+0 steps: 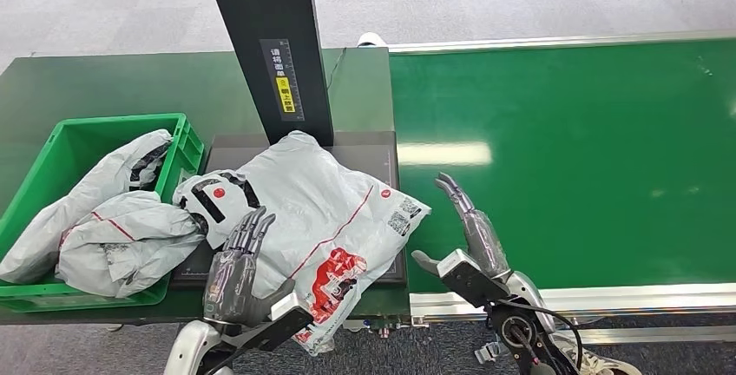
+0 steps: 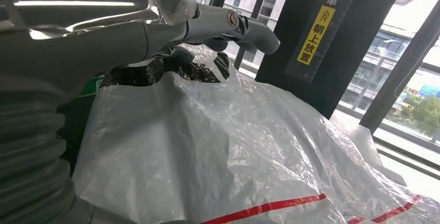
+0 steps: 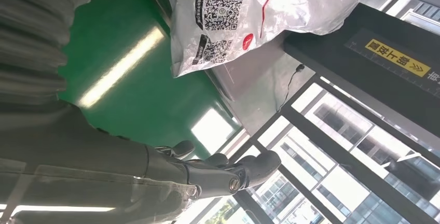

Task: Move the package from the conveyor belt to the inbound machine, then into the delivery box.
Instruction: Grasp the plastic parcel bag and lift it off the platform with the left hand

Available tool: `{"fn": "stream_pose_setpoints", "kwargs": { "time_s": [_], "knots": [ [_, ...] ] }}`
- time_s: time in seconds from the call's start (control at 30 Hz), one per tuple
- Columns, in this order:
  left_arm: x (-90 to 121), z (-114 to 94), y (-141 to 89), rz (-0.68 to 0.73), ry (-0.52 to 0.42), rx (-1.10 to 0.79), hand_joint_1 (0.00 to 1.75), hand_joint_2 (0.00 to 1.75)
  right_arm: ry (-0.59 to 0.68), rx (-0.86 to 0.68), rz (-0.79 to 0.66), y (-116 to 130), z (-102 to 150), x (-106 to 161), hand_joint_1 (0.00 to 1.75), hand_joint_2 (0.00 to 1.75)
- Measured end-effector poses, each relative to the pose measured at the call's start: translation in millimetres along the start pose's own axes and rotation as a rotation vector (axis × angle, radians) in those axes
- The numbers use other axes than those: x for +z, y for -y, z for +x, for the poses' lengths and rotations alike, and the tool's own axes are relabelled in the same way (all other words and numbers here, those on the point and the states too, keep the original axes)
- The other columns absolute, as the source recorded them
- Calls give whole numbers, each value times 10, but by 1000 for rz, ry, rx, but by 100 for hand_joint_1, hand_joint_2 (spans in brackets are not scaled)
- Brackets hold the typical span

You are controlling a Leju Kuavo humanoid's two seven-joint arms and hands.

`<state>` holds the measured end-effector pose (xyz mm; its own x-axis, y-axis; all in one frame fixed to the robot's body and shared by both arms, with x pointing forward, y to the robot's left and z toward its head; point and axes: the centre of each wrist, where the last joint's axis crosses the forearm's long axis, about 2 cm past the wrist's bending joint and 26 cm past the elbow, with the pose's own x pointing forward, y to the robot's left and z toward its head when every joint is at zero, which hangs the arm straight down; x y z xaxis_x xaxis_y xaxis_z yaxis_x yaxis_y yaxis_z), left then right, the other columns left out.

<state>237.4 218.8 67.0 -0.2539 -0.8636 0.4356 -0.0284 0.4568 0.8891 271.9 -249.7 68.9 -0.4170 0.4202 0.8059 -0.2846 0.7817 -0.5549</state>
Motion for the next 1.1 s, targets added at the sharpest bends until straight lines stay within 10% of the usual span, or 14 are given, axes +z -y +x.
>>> {"fn": "stream_pose_setpoints", "kwargs": {
  "time_s": [0.3,0.43,0.5,1.1],
  "knots": [
    [-2,-27,57,-59,-12,-6,2,175,-3,1,7,-11,8,-8,0,175],
    [-5,-42,83,-99,-22,22,145,175,-4,6,12,-14,10,-10,0,175],
    [0,-52,99,-125,-22,41,168,175,-4,7,13,-14,10,-10,0,175],
    [-74,-117,140,-232,-72,72,175,175,-3,7,13,-46,36,-38,0,175]
  ]
}}
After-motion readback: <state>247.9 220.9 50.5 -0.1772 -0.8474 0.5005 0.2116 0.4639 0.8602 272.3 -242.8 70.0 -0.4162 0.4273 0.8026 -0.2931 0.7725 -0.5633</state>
